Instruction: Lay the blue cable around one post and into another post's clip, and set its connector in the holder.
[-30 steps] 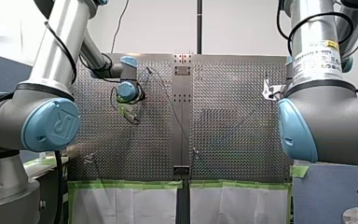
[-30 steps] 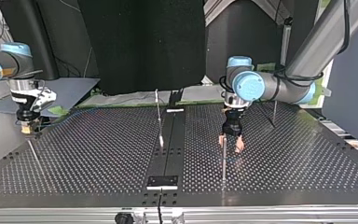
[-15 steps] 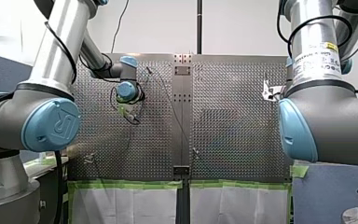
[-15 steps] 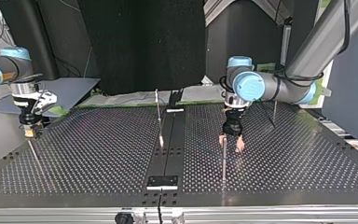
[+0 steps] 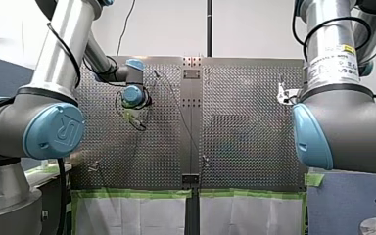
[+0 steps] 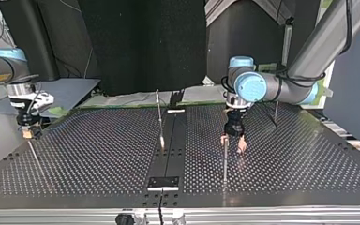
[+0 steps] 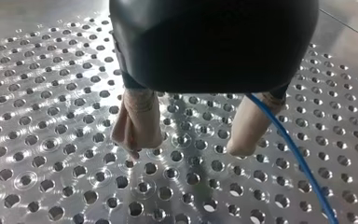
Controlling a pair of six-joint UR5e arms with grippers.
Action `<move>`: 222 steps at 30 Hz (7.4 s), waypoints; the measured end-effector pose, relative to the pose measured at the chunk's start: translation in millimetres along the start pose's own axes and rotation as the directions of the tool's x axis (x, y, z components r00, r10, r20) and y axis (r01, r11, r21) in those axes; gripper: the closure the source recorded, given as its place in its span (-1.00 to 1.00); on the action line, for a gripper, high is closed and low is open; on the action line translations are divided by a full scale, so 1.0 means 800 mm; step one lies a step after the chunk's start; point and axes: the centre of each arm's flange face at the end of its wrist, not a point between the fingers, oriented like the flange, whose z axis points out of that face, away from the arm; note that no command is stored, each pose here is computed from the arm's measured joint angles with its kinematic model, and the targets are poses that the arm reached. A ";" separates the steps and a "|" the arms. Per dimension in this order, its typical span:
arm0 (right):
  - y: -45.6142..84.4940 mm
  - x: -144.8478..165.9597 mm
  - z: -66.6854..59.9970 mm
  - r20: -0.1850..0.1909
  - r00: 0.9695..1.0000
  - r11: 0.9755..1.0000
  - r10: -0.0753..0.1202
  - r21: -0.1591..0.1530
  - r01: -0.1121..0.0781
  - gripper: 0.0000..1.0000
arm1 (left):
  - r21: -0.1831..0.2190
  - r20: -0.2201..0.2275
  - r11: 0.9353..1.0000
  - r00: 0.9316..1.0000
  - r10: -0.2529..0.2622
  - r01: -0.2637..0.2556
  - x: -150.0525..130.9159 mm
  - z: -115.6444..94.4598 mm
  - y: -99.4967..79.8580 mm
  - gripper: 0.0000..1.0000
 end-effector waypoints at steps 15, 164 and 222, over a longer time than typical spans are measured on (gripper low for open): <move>0.002 -0.003 0.003 -0.018 1.000 0.999 -0.006 0.038 0.007 0.99 | -0.002 0.001 1.000 1.000 0.002 -0.002 0.000 0.000 0.000 -1.00; -0.007 0.001 0.007 -0.051 0.998 0.994 -0.024 0.107 0.030 -0.98 | -0.053 -0.012 0.997 0.998 0.057 -0.058 -0.025 -0.033 -0.035 -1.00; 0.005 0.000 0.006 -0.039 0.999 0.999 -0.018 0.048 0.020 -0.98 | -0.079 -0.055 0.965 0.968 0.246 -0.250 -0.033 -0.098 -0.100 -1.00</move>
